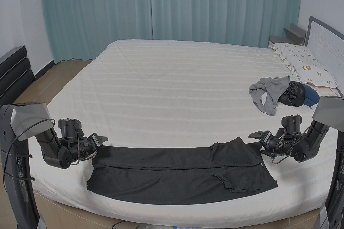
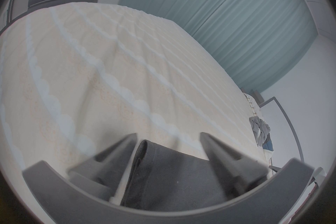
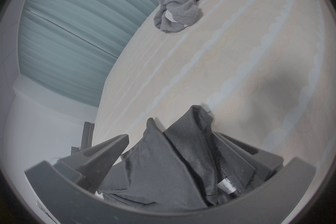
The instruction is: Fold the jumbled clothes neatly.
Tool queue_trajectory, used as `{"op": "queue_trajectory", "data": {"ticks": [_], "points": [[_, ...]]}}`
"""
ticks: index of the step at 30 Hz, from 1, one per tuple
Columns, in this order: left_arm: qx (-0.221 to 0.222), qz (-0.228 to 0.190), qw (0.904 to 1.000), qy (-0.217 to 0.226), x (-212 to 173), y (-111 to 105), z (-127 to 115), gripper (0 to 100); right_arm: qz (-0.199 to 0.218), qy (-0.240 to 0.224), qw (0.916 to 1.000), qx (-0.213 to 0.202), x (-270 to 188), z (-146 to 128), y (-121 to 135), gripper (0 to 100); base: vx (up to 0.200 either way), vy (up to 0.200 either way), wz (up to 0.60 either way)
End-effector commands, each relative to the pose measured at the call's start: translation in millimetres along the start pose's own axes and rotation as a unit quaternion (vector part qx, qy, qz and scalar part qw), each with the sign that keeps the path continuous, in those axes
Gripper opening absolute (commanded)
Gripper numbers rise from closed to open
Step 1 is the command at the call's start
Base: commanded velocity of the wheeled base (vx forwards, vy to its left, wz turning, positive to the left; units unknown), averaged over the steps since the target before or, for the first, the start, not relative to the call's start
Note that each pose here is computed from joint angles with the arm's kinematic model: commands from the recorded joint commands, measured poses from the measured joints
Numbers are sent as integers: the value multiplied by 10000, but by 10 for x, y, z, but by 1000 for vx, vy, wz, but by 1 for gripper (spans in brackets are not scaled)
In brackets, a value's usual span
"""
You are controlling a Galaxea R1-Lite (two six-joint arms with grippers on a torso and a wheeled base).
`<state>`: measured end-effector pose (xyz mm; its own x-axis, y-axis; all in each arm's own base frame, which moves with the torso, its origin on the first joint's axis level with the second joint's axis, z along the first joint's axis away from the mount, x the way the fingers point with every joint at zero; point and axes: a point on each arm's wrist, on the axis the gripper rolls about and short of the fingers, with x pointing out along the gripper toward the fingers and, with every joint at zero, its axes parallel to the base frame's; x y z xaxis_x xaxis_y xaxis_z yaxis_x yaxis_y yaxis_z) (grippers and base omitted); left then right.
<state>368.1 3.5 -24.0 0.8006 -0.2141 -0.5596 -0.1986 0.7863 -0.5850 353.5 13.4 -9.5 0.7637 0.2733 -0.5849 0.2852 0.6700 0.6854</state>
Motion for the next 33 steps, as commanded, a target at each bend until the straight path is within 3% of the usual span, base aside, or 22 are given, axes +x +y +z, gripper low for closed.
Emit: {"op": "queue_trajectory", "data": {"ticks": [1, 17, 18, 33], "points": [[-24, 81, 9999, 74, 48, 52, -57, 0, -89, -17, 9999, 81, 45, 29, -94, 100, 0, 0, 0], [-282, 309, 9991, -100, 30, 117, -38, 0, -107, -171, 9995, 254, 244, 140, -182, 100, 0, 0, 0], [-283, 314, 9991, -94, 29, 119, -41, 0, -103, -177, 9995, 247, 256, 141, -179, 0, 0, 0, 0], [-283, 320, 9990, -98, 24, 118, -41, 0, -137, -292, 9990, 296, 241, 215, -228, 0, 0, 0, 0]]}}
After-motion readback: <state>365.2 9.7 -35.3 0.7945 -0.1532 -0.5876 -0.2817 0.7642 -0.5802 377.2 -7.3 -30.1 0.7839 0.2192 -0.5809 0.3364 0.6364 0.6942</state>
